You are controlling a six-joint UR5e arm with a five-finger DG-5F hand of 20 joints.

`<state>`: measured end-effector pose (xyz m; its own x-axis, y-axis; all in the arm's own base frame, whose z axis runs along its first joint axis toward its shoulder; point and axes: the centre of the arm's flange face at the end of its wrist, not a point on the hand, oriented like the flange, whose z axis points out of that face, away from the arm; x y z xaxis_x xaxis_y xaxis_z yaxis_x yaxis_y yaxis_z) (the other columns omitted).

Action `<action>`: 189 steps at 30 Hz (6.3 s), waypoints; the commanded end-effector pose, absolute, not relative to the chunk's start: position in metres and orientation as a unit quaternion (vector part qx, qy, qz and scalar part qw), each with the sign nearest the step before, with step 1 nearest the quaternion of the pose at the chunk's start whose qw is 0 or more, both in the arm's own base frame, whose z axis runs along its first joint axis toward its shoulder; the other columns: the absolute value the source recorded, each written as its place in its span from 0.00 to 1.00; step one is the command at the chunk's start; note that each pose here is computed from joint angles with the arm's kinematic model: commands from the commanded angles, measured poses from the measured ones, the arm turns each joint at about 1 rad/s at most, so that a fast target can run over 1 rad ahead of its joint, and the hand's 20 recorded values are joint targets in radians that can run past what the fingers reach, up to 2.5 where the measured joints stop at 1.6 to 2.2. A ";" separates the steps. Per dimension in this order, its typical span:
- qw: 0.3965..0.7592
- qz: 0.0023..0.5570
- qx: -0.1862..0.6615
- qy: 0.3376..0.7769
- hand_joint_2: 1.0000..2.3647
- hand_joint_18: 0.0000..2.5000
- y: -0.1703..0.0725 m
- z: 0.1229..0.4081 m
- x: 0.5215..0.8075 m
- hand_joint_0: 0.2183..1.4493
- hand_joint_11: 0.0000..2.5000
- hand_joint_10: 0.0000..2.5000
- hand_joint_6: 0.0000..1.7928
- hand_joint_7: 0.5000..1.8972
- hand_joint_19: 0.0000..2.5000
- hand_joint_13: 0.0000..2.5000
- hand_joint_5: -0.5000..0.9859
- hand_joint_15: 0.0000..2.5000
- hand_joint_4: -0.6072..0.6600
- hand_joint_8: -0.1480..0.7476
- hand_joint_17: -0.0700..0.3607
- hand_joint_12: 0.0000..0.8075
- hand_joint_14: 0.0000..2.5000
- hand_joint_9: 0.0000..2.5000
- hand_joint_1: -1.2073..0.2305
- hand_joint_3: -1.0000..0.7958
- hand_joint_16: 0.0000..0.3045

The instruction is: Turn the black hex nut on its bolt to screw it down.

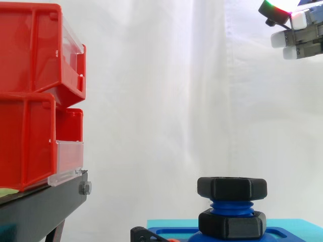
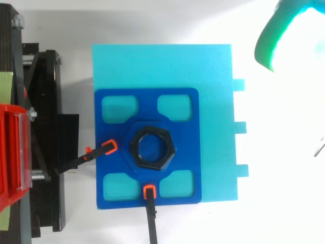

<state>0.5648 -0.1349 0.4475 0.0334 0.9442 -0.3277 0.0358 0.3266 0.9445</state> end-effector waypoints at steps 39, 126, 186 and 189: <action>0.596 0.413 0.397 0.563 0.00 0.00 -0.115 0.445 0.584 0.20 0.09 0.00 0.28 0.14 0.12 0.14 0.22 0.04 0.58 0.37 0.22 0.13 0.00 0.28 0.43 0.28 0.04; 0.742 0.233 0.108 0.619 0.00 0.00 -0.048 0.318 0.713 0.18 0.04 0.00 0.28 0.26 0.09 0.08 0.24 0.00 0.57 0.37 0.25 0.21 0.00 0.19 0.43 0.28 0.05; 0.732 0.159 -0.026 0.662 0.00 0.00 -0.022 0.273 0.743 0.17 0.06 0.00 0.28 0.49 0.10 0.10 0.25 0.00 0.57 0.39 0.24 0.21 0.00 0.21 0.50 0.28 0.05; 0.730 0.159 -0.029 0.664 0.00 0.00 -0.023 0.273 0.742 0.17 0.06 0.00 0.28 0.49 0.10 0.10 0.25 0.00 0.58 0.39 0.24 0.21 0.00 0.21 0.50 0.28 0.05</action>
<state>0.7426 -0.0222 0.2737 0.0739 0.1974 -0.9775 -0.2678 0.9481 0.1712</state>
